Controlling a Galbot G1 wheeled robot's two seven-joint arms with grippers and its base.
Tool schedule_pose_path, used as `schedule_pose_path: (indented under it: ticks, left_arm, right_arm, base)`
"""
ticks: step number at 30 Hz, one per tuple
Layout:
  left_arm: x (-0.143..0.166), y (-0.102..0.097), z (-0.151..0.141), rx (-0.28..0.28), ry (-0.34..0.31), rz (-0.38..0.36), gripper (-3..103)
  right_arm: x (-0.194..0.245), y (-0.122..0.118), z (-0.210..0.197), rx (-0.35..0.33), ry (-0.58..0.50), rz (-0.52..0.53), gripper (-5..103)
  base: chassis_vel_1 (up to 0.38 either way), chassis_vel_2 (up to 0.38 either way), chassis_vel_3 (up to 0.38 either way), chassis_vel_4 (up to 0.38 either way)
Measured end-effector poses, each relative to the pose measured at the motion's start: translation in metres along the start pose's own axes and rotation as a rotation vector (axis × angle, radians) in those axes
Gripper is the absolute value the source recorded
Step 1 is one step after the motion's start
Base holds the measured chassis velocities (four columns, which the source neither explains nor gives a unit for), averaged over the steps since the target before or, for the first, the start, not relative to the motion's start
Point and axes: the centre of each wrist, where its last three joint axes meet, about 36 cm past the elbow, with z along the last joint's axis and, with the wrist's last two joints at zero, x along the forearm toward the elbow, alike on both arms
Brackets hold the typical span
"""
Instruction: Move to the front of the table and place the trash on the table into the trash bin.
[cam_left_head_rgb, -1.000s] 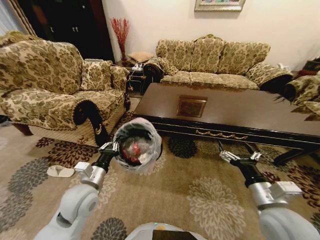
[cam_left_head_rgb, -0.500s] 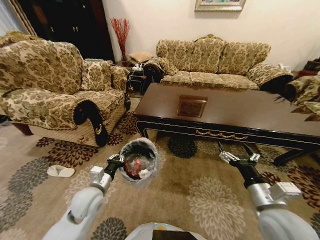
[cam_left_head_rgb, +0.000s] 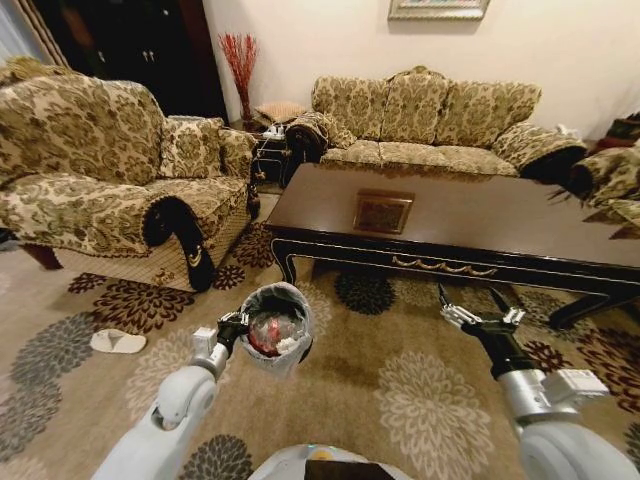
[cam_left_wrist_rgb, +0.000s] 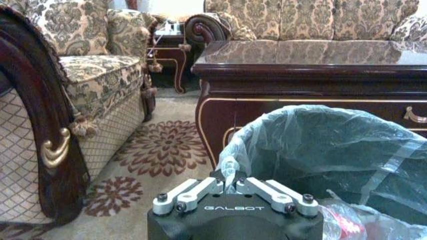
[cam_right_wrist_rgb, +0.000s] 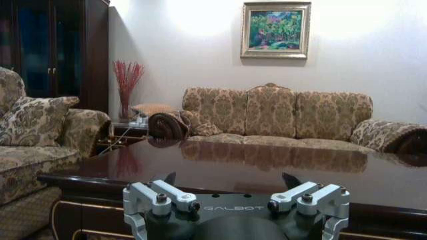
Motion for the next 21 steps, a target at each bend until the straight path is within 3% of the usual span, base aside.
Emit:
schedule_pose_path:
  ticks: [10, 21]
  left_arm:
    - [-0.017, 0.012, 0.003, -0.003, 0.083, 0.021, 4]
    - [-0.041, 0.012, 0.015, 0.078, 0.143, 0.012, 4]
  right_arm:
    - [0.002, 0.001, 0.002, 0.013, -0.001, 0.002, 100]
    - [0.006, 0.001, 0.005, 0.013, -0.005, 0.012, 100]
  base:
    - [0.0, 0.0, 0.0, 0.0]
    - [0.0, 0.0, 0.0, 0.0]
